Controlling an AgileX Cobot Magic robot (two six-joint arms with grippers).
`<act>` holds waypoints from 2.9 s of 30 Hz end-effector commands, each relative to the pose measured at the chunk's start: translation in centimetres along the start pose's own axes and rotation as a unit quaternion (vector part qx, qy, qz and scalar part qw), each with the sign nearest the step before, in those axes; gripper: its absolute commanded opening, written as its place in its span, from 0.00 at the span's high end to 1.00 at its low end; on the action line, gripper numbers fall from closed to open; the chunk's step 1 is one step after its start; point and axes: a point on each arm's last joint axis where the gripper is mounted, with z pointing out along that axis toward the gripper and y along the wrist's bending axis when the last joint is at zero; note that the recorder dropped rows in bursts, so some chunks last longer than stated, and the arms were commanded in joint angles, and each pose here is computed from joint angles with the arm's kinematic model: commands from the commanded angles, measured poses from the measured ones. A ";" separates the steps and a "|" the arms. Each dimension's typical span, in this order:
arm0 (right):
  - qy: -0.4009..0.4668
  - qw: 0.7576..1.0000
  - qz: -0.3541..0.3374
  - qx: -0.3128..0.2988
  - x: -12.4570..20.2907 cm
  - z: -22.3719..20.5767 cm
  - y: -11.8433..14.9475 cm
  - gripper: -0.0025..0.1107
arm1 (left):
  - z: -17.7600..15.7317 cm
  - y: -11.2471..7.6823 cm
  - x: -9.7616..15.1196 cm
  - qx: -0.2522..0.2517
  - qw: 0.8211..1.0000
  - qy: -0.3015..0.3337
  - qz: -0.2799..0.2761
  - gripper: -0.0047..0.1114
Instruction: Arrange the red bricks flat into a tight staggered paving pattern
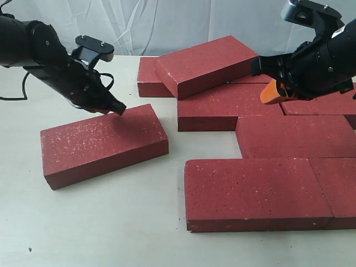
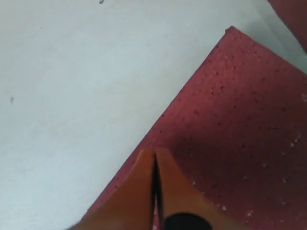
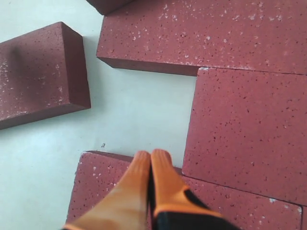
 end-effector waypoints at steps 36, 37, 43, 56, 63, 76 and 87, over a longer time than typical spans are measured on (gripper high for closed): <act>-0.004 1.000 -0.006 -0.002 -0.1 -0.1 0.0 0.98 | 1.9 -4.0 2.3 0.091 0.993 0.067 0.028 0.96; -0.004 1.000 -0.006 -0.002 -0.1 -0.1 0.0 0.98 | 1.8 -4.0 2.3 0.090 0.993 0.066 0.030 0.96; -0.004 1.000 -0.006 -0.002 -0.1 -0.1 0.0 0.98 | -2.6 -3.8 0.5 0.059 0.996 -0.010 0.059 0.96; -0.004 1.000 -0.006 -0.002 -0.1 -0.1 0.0 0.98 | -7.0 -2.9 1.7 -0.012 0.999 0.026 0.017 0.96; -0.004 1.000 -0.006 -0.002 -0.1 -0.1 0.0 0.98 | -6.1 -2.7 3.6 -0.025 0.998 0.060 0.011 0.96; -0.004 1.000 -0.007 -0.002 -0.1 -0.1 0.0 0.98 | -5.9 -3.0 5.0 -0.015 0.994 0.109 -0.008 0.96; -0.004 1.000 -0.007 -0.002 -0.1 -0.1 0.0 0.98 | -6.1 -3.1 5.7 -0.009 0.989 0.146 -0.006 0.96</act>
